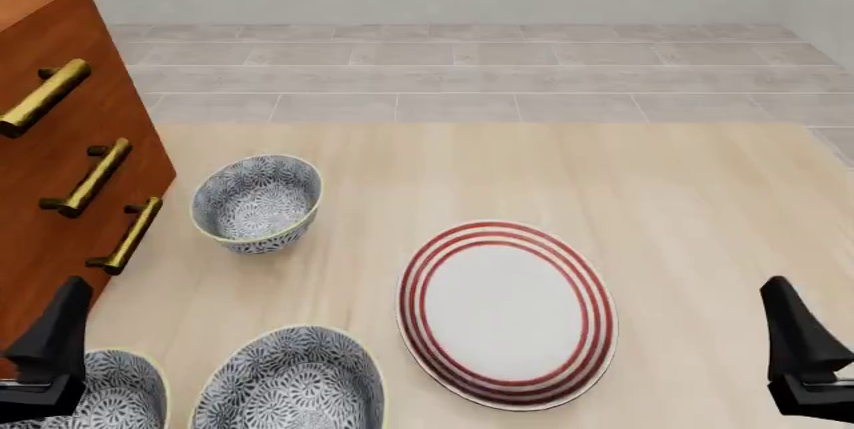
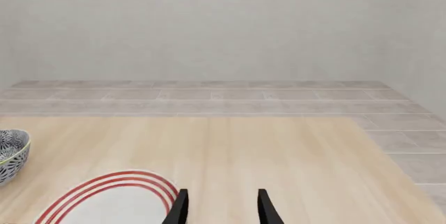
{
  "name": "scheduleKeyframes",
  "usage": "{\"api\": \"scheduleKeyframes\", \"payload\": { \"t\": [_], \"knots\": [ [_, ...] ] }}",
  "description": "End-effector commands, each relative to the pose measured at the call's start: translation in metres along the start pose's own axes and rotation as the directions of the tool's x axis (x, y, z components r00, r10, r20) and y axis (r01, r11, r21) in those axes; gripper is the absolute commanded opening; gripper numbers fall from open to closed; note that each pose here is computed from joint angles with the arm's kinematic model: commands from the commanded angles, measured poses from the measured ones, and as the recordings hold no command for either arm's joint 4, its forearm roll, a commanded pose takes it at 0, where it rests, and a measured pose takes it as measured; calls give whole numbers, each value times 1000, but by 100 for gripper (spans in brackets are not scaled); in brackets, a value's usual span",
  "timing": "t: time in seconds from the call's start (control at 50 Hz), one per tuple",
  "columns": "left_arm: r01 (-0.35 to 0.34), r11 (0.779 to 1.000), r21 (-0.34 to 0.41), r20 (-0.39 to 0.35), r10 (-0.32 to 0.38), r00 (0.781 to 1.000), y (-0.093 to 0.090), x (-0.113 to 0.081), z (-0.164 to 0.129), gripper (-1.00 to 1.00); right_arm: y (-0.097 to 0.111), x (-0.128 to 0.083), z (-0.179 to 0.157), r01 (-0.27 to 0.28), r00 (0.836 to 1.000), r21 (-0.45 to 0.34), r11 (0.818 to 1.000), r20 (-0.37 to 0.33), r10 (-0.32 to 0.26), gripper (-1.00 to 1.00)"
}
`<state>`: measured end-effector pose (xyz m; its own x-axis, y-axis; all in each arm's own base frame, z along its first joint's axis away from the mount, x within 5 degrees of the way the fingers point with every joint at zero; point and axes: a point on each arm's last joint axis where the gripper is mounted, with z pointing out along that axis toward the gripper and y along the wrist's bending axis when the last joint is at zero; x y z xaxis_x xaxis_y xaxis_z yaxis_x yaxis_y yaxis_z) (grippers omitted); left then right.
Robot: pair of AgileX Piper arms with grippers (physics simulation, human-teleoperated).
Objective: Pick up the bowl and put it in the front on the plate.
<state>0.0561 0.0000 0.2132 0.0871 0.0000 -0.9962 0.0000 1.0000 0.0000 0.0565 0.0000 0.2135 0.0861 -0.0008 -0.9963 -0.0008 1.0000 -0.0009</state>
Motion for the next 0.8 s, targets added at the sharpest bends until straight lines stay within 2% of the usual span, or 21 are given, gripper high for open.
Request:
{"api": "scheduleKeyframes", "payload": {
  "t": [0.02, 0.32, 0.46, 0.58, 0.8],
  "knots": [
    [0, 1000, 0, 0, 0, 1000, 0, 0, 0, 100, 0, -1, 2, 4, 1000, -6, 1000, -7, -4, 100],
    [0, 1000, 0, 0, 0, 1000, 0, 0, 0, 100, 1, 0, 14, 9, 999, -10, 1000, -43, -9, 100],
    [0, 1000, 0, 0, 0, 1000, 0, 0, 0, 100, 3, -10, 24, 35, 999, -44, 998, -40, -37, 100],
    [0, 1000, 0, 0, 0, 1000, 0, 0, 0, 100, 8, -28, 40, 43, 999, -86, 995, -30, -45, 100],
    [0, 1000, 0, 0, 0, 1000, 0, 0, 0, 100, 15, -35, 61, 35, 998, -136, 990, -53, -43, 100]
  ]
}}
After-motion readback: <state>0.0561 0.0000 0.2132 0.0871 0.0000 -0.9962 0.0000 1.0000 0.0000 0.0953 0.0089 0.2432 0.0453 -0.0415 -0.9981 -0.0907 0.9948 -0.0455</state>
